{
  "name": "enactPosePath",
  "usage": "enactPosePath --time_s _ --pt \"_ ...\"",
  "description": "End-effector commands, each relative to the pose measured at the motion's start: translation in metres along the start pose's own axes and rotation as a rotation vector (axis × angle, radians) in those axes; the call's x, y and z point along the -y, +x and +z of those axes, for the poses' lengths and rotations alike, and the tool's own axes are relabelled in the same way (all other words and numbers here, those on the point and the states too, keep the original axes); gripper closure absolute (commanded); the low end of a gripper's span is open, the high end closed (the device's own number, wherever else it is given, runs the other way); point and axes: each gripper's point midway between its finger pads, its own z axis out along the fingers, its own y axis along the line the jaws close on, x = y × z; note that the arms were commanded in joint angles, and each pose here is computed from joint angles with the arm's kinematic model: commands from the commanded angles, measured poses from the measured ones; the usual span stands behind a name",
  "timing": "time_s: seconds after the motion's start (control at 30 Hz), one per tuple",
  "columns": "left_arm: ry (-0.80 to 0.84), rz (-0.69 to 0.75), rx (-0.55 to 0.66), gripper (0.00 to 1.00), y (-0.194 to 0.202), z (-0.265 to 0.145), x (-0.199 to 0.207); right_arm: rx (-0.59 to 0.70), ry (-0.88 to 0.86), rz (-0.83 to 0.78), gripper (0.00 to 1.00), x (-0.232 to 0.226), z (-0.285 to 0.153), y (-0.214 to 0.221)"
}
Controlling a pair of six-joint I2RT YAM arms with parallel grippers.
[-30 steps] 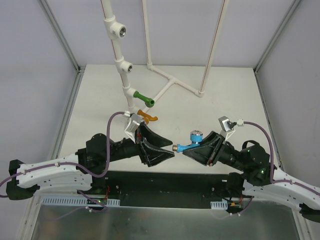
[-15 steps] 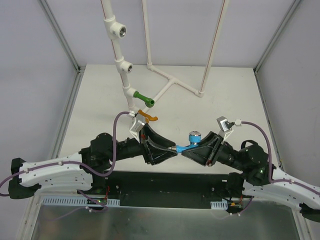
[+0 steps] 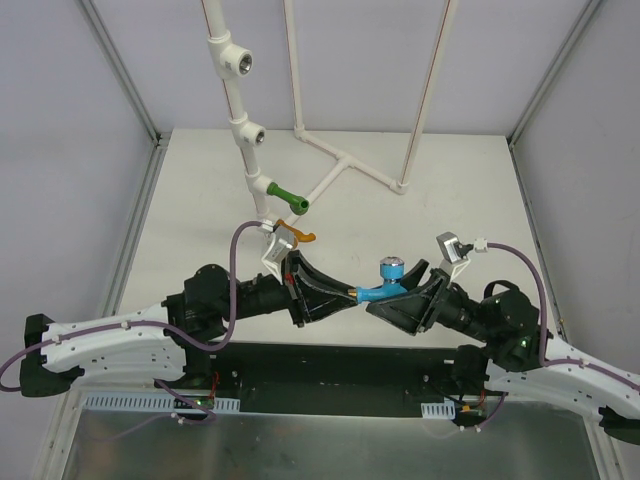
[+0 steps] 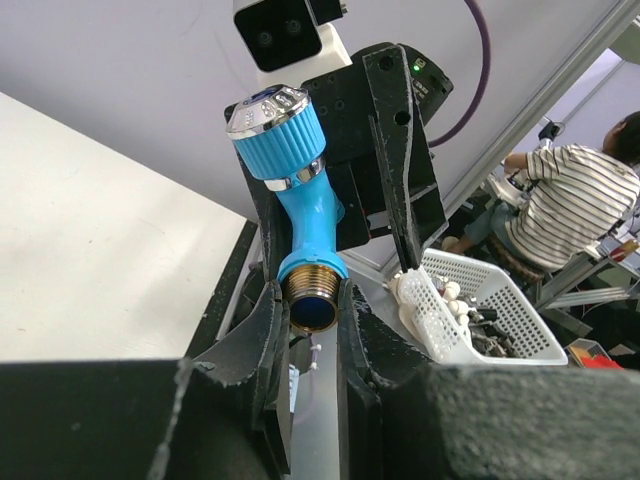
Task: Install the water faucets
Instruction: Pick up the water faucet from the center of the board.
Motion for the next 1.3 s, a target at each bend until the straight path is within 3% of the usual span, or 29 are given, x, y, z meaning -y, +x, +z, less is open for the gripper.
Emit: enactPosePath --time_s 0.0,0.17,0.2,0.27,0.37,0.4,0.67,0.7,0.8,0.9,1.27 --pt "0.071 0.003 0.076 1.0 -0.026 0.005 0.021 0.037 -0.062 -0.004 0.4 -0.017 0.0 -0.011" --pt "0.077 -0.002 0.07 1.0 -0.024 0.006 0.021 0.045 -0.062 -0.005 0.41 -0.017 0.001 -0.012" --pt "0.08 -0.004 0.066 1.0 -0.023 0.007 0.021 0.048 -0.063 -0.004 0.46 -0.018 0.001 -0.013" --pt "0.084 -0.006 0.067 1.0 -0.024 0.006 0.022 0.046 -0.063 -0.004 0.57 -0.018 0.002 -0.012" --pt "0.083 -0.008 0.07 1.0 -0.023 0.006 0.021 0.046 -0.055 -0.002 0.99 -0.016 0.003 -0.012" --pt "0.085 -0.008 0.07 1.0 -0.023 0.006 0.022 0.045 -0.05 -0.002 1.0 -0.015 0.003 -0.012" --pt "0.078 -0.001 0.082 1.0 -0.026 0.004 0.021 0.031 -0.041 0.0 1.0 -0.011 0.003 -0.008" --pt "0.076 -0.001 0.083 1.0 -0.026 0.003 0.021 0.036 -0.043 -0.001 0.96 -0.012 0.002 -0.01" --pt "0.08 -0.004 0.083 1.0 -0.026 0.002 0.022 0.071 -0.036 -0.003 0.59 -0.011 0.0 -0.016" --pt "0.082 -0.005 0.085 1.0 -0.026 0.001 0.022 0.099 -0.039 -0.004 0.45 -0.013 -0.002 -0.021" --pt "0.087 -0.003 0.083 1.0 -0.026 0.001 0.023 0.14 -0.016 0.001 0.42 -0.007 -0.004 -0.027"
